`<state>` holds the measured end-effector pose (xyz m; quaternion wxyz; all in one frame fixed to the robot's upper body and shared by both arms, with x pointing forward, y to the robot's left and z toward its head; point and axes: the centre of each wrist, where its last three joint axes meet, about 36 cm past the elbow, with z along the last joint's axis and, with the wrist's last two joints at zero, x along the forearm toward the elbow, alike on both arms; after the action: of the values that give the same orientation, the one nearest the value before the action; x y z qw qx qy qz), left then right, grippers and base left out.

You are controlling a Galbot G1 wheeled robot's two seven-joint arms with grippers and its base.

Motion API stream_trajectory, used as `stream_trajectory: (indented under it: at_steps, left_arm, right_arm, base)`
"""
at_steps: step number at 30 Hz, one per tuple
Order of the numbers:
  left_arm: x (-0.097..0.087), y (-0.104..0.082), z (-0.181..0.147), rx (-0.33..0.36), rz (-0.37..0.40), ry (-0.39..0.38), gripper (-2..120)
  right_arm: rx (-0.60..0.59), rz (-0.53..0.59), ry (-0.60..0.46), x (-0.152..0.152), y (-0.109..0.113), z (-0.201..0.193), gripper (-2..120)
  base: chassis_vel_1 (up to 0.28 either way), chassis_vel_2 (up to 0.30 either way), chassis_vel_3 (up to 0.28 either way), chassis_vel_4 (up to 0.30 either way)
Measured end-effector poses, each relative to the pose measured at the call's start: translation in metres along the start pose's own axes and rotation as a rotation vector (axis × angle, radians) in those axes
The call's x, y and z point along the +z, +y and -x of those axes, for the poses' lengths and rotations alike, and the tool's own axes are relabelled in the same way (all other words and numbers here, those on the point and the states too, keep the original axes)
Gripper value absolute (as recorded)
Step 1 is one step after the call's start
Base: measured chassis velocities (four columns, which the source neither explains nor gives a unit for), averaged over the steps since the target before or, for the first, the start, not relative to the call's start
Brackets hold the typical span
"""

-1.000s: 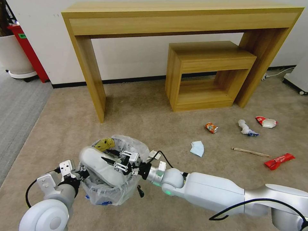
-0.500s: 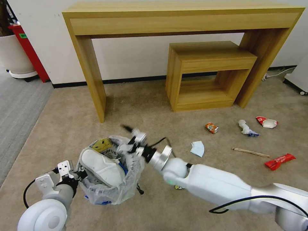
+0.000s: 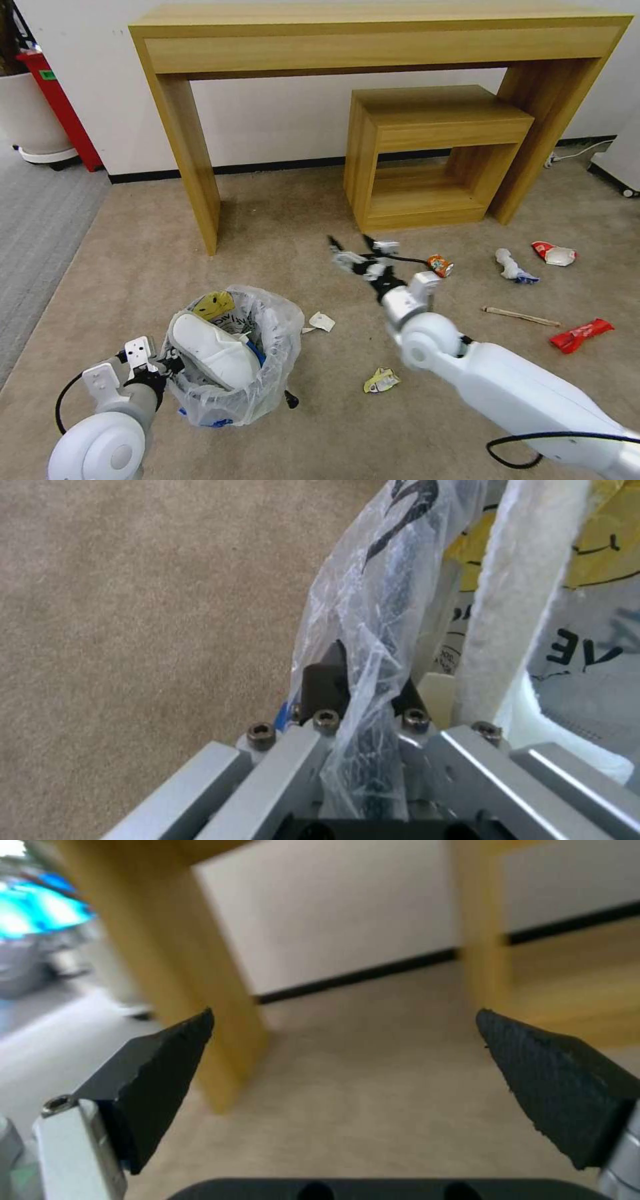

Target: Pick up the trash bin and place the garbage on the floor into it.

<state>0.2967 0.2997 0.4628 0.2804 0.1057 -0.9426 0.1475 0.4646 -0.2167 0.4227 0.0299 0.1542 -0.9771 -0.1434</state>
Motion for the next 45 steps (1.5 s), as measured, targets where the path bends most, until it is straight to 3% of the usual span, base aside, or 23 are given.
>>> stream_trajectory:
  at_steps: [1, 5, 7, 9, 17, 24, 26, 28, 30, 31, 33, 45]
  left_arm:
    - [0.0, 0.0, 0.0, 0.0, 0.0, 0.0, 1]
    - [0.001, 0.001, 0.003, -0.003, 0.004, 0.004, 1]
    - [0.001, 0.001, 0.003, -0.003, 0.005, 0.004, 1]
    - [0.001, 0.003, 0.005, -0.007, 0.011, 0.005, 1]
    - [0.001, 0.006, 0.008, -0.017, 0.02, 0.005, 1]
    - [0.001, 0.007, 0.008, -0.019, 0.018, 0.005, 1]
    - [0.002, 0.007, 0.008, -0.019, 0.014, 0.005, 1]
    - [0.002, 0.006, 0.008, -0.019, 0.014, 0.005, 1]
    - [0.003, 0.006, 0.008, -0.021, 0.012, 0.004, 1]
    - [0.003, 0.006, 0.008, -0.021, 0.012, 0.004, 1]
    - [0.004, 0.005, 0.008, -0.019, 0.01, 0.005, 1]
    - [0.004, 0.005, 0.002, -0.017, 0.01, -0.001, 1]
  right_arm:
    - [0.0, 0.0, 0.0, 0.0, 0.0, 0.0, 100]
    - [0.096, -0.04, 0.005, -0.001, -0.04, -0.021, 100]
    - [0.104, -0.045, 0.005, -0.002, -0.044, -0.024, 100]
    - [0.146, -0.067, 0.004, -0.005, -0.062, -0.037, 100]
    - [0.197, -0.071, 0.075, -0.005, -0.082, -0.071, 100]
    - [0.27, 0.01, 0.24, 0.021, -0.08, -0.096, 100]
    - [0.336, 0.063, 0.352, 0.039, -0.074, -0.107, 100]
    - [0.347, 0.069, 0.37, 0.042, -0.072, -0.109, 100]
    - [0.404, 0.097, 0.472, 0.068, -0.065, -0.12, 100]
    - [0.404, 0.097, 0.472, 0.068, -0.065, -0.12, 100]
    - [0.435, 0.1, 0.534, 0.099, -0.058, -0.126, 100]
    - [0.483, 0.128, 0.628, 0.172, -0.035, -0.101, 100]
  base:
    - [0.0, 0.0, 0.0, 0.0]
    - [0.0, 0.0, 0.0, 0.0]
    - [0.0, 0.0, 0.0, 0.0]
    - [0.0, 0.0, 0.0, 0.0]
    - [0.0, 0.0, 0.0, 0.0]
    - [0.0, 0.0, 0.0, 0.0]
    - [0.0, 0.0, 0.0, 0.0]
    - [0.0, 0.0, 0.0, 0.0]
    - [0.0, 0.0, 0.0, 0.0]
    - [0.0, 0.0, 0.0, 0.0]
    - [0.0, 0.0, 0.0, 0.0]
    - [0.0, 0.0, 0.0, 0.0]
